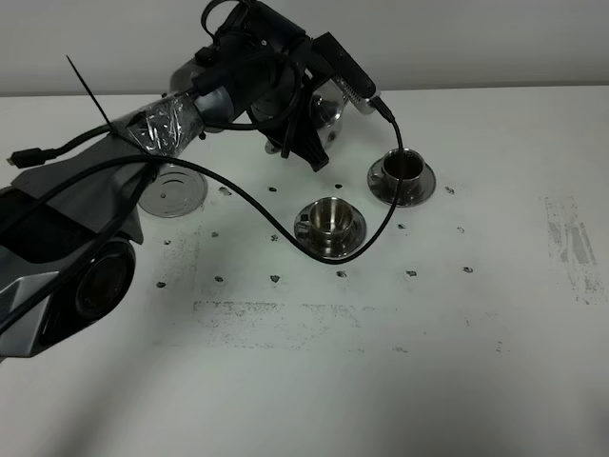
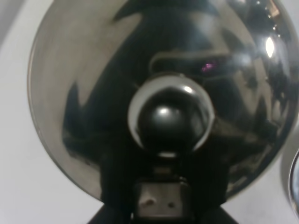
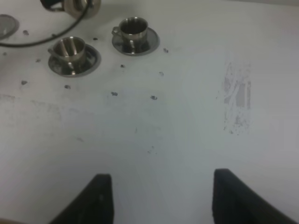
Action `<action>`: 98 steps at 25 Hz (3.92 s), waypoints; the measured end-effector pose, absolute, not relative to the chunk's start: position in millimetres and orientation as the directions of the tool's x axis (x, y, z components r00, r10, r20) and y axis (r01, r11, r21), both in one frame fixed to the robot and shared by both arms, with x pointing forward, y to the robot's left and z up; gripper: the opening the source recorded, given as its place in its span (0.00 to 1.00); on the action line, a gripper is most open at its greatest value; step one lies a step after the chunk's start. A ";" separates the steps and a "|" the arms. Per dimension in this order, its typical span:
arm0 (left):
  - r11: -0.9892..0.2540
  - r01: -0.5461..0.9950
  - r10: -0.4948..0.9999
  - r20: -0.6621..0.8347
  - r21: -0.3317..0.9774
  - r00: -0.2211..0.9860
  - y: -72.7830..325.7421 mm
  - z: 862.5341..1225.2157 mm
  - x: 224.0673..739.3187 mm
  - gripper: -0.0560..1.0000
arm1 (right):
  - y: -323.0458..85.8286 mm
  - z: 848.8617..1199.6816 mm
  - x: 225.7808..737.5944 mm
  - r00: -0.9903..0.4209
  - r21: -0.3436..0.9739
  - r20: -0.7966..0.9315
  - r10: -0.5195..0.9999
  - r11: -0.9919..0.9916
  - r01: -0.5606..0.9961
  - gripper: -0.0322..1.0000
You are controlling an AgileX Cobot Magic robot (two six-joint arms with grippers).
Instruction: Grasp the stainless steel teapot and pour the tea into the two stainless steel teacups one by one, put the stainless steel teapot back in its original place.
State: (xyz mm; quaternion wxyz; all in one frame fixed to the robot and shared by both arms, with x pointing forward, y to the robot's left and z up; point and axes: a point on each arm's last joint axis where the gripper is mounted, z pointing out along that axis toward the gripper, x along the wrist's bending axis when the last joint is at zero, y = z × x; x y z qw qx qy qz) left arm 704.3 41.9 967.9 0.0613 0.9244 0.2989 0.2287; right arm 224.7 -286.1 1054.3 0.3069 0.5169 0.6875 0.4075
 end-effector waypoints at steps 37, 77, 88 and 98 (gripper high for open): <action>-0.961 0.273 0.238 0.368 -0.045 0.899 123.1 1003.9 639.1 0.23 | -286.2 1054.3 224.8 -0.277 0.878 -0.001 0.961 0.133 0.460 0.47; -0.861 -0.387 -0.503 0.445 -0.329 0.741 101.4 988.7 656.5 0.23 | -286.2 1054.3 224.8 -0.277 0.878 -0.001 0.961 0.133 0.460 0.47; -0.832 -0.422 -0.551 0.453 -0.360 0.700 88.0 988.0 652.9 0.23 | -286.2 1054.3 224.8 -0.277 0.878 -0.001 0.961 0.133 0.460 0.47; -0.813 -0.425 -0.577 0.453 -0.397 0.680 85.9 982.6 655.9 0.23 | -286.2 1054.3 224.8 -0.277 0.878 -0.001 0.961 0.133 0.460 0.47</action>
